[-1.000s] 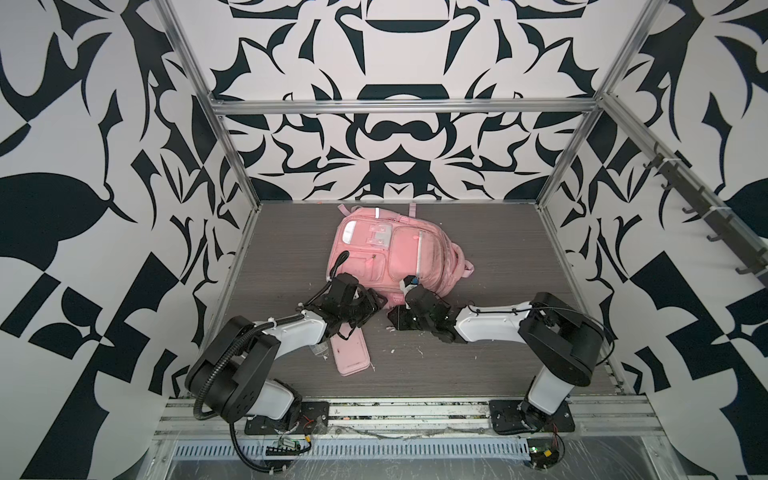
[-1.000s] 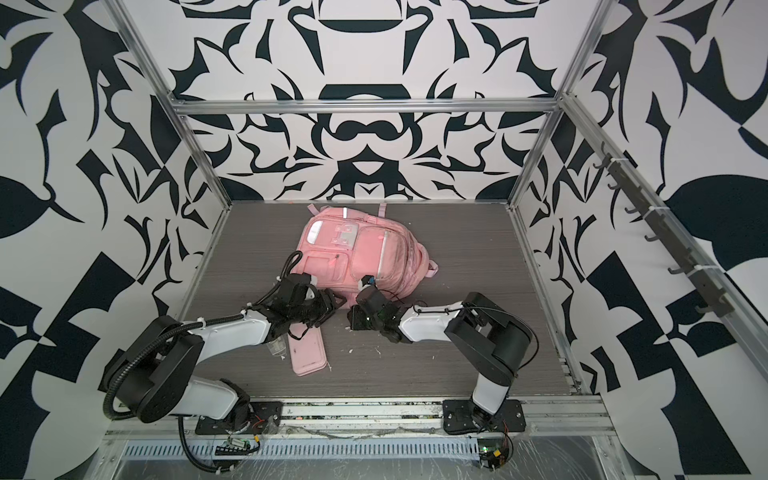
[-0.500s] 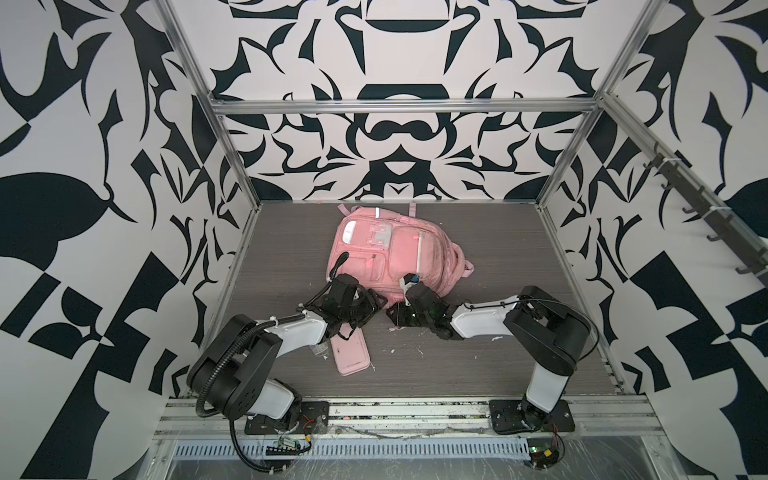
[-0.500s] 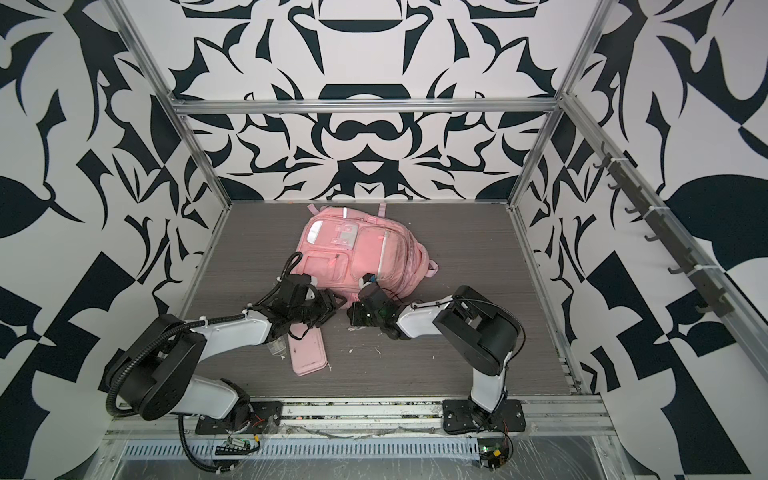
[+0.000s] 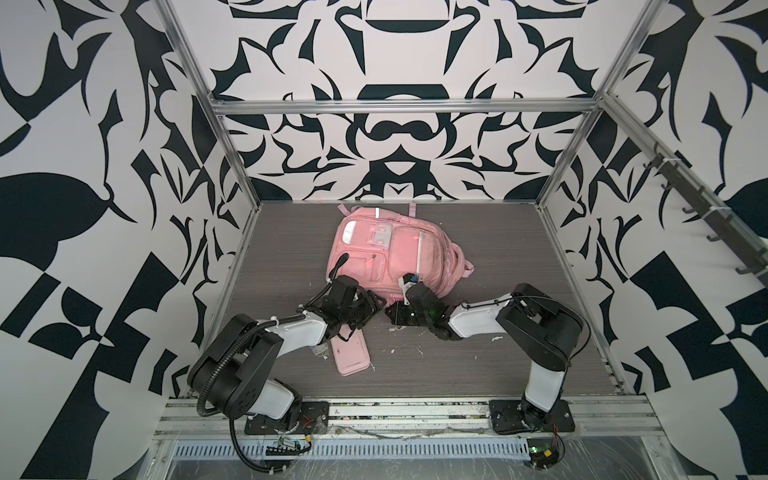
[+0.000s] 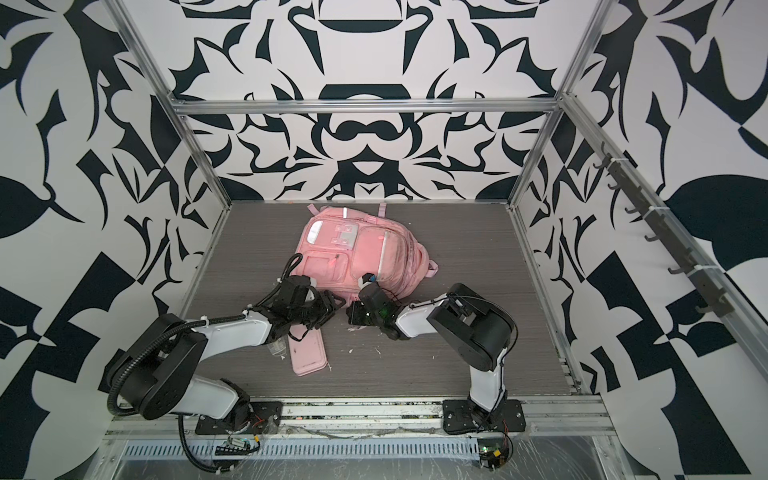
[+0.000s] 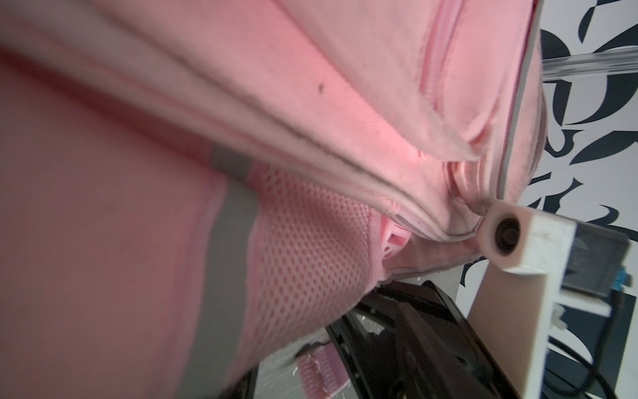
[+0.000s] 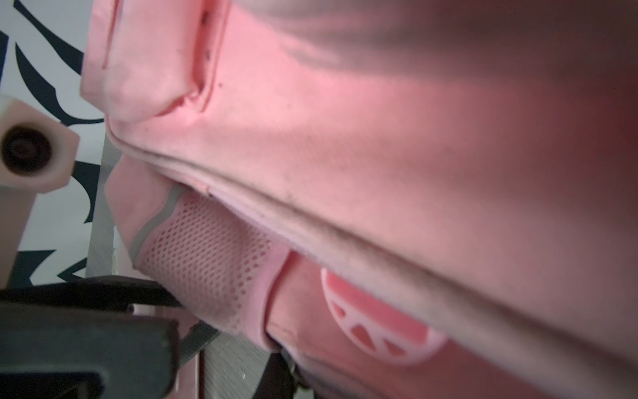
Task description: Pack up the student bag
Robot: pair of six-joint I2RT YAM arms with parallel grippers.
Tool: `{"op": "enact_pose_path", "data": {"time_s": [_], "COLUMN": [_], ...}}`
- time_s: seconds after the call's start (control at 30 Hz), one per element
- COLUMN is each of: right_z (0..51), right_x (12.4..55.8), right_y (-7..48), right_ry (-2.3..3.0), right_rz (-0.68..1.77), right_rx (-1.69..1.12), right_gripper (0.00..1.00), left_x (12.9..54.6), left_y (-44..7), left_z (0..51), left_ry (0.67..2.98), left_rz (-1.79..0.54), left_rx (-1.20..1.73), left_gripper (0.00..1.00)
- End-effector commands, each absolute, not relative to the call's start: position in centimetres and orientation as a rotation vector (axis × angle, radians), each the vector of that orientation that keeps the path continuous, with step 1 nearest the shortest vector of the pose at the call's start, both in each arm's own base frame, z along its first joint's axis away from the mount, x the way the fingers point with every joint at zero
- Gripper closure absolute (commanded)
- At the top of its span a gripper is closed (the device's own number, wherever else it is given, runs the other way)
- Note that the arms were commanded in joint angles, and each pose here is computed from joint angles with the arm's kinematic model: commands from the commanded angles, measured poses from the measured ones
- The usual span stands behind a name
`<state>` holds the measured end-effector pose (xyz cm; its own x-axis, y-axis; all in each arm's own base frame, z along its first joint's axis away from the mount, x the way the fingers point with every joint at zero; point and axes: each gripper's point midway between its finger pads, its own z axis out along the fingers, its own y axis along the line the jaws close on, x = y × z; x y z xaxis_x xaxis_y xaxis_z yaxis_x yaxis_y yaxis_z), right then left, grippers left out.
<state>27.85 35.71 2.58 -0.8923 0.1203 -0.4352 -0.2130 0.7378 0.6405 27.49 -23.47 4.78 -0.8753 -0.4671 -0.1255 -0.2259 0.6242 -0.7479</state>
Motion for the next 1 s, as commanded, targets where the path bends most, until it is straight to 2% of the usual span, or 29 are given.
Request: {"op": "enact_pose_path", "data": {"time_s": [0.0, 0.33, 0.43, 0.57, 0.73, 0.97], "right_z": [0.9, 1.8, 2.1, 3.2, 4.8, 5.8], "right_x": [26.8, 25.7, 25.3, 25.1, 24.8, 24.6], "right_y": [33.8, 33.1, 33.2, 32.8, 31.8, 30.1], "right_ry": [2.565, 2.622, 2.641, 2.640, 2.637, 2.644], "right_rz": [0.895, 0.854, 0.855, 0.838, 0.782, 0.709], "right_rx": [-0.061, -0.109, -0.127, -0.152, -0.194, -0.211], "right_gripper": [0.92, 0.98, 1.00, 1.00, 1.00, 1.00], "left_x": [28.0, 30.4, 31.0, 31.8, 33.1, 34.6], "left_y": [-23.1, -22.5, -22.5, -22.4, -21.6, -20.1], "left_z": [3.9, 3.3, 3.2, 3.8, 5.0, 6.2], "left_ry": [2.551, 2.538, 2.536, 2.517, 2.492, 2.456], "left_rz": [-1.066, -1.036, -1.042, -1.059, -1.054, -1.051], "left_rx": [-0.577, -0.604, -0.609, -0.609, -0.606, -0.623], "left_gripper": [0.37, 0.41, 0.48, 0.65, 0.81, 0.87]}}
